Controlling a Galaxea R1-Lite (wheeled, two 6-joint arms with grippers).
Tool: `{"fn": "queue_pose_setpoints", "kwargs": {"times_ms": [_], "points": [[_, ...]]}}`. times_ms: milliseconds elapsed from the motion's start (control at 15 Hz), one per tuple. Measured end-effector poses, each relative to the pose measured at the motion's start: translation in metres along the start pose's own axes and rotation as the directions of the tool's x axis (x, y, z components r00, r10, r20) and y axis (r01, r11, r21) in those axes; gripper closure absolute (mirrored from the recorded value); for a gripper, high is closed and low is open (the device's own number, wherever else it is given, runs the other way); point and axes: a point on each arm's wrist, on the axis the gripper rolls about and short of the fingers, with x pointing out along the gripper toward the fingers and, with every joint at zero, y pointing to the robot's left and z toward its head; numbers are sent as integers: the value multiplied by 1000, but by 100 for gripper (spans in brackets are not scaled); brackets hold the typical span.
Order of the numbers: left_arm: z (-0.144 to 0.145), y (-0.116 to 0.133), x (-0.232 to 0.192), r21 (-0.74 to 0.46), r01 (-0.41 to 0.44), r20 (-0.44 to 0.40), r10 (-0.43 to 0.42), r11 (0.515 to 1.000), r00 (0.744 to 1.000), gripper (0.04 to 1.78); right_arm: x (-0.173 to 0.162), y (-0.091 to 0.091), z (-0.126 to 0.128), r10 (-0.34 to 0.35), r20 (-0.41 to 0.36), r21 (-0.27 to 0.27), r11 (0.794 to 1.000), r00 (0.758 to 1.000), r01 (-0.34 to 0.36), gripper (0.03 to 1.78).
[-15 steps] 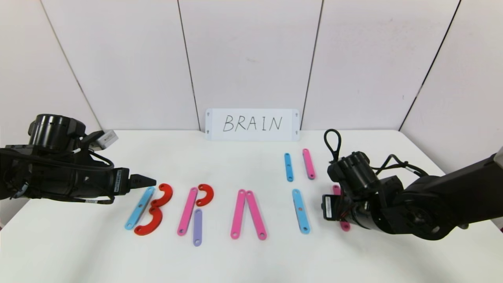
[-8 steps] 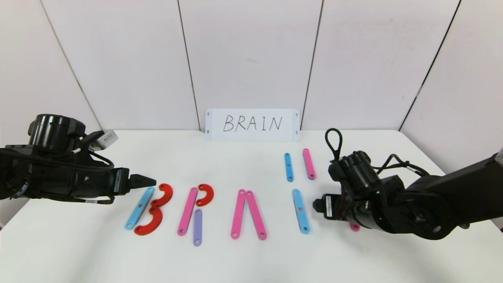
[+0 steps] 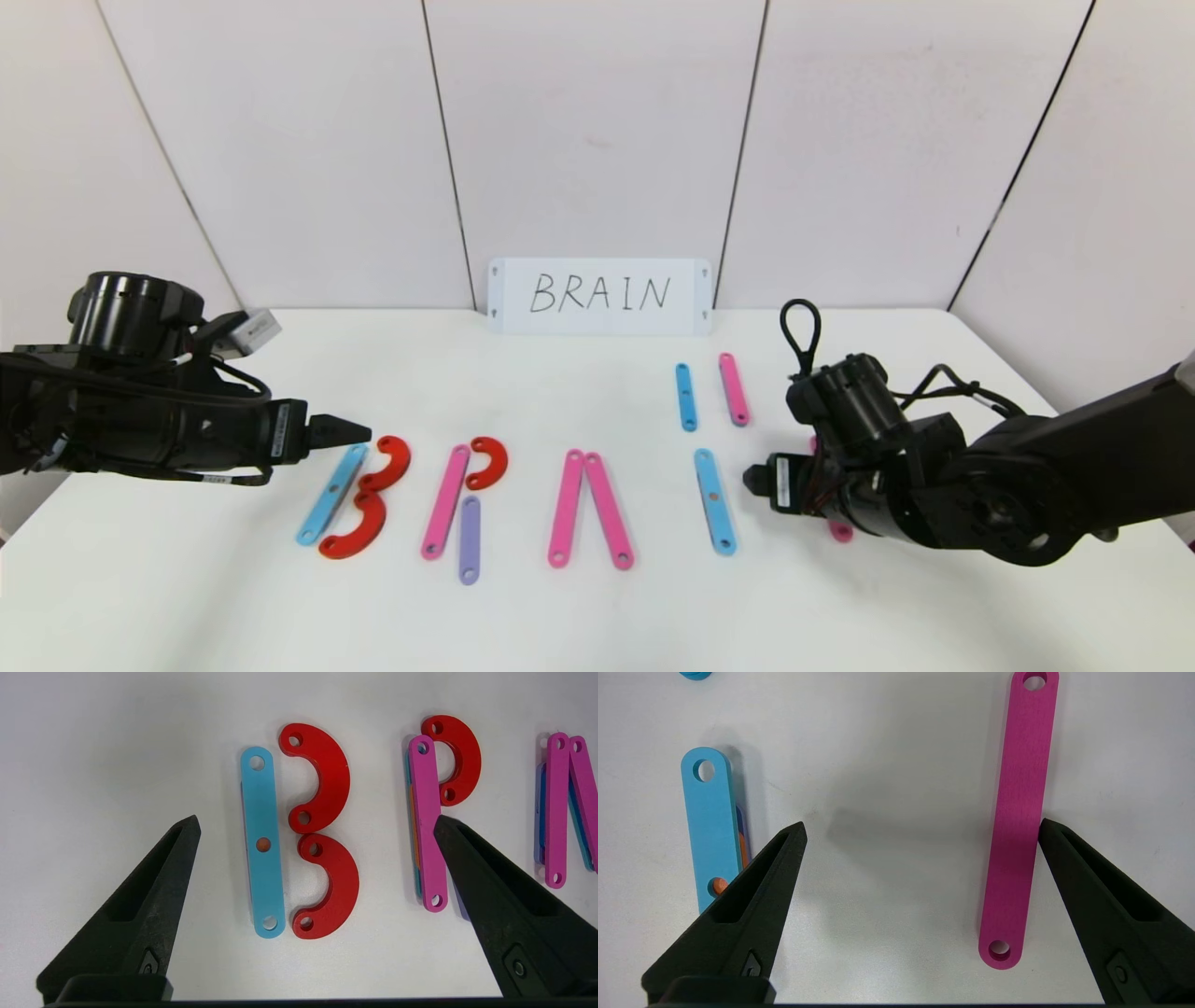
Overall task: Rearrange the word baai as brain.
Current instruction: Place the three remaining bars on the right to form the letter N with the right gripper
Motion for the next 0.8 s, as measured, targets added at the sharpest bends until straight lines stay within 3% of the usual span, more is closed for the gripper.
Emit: {"fn": "queue_pose_setpoints", "kwargs": {"times_ms": [400, 800], "points": [[0, 0, 0, 0, 1, -1, -1, 1000, 1000, 8, 2, 0, 0, 47, -26, 5, 999, 999, -47, 8], [-1, 0, 1, -1, 2, -4, -2, 1000, 1000, 8, 4, 2, 1, 129, 16, 23, 991, 992, -129, 8]]}}
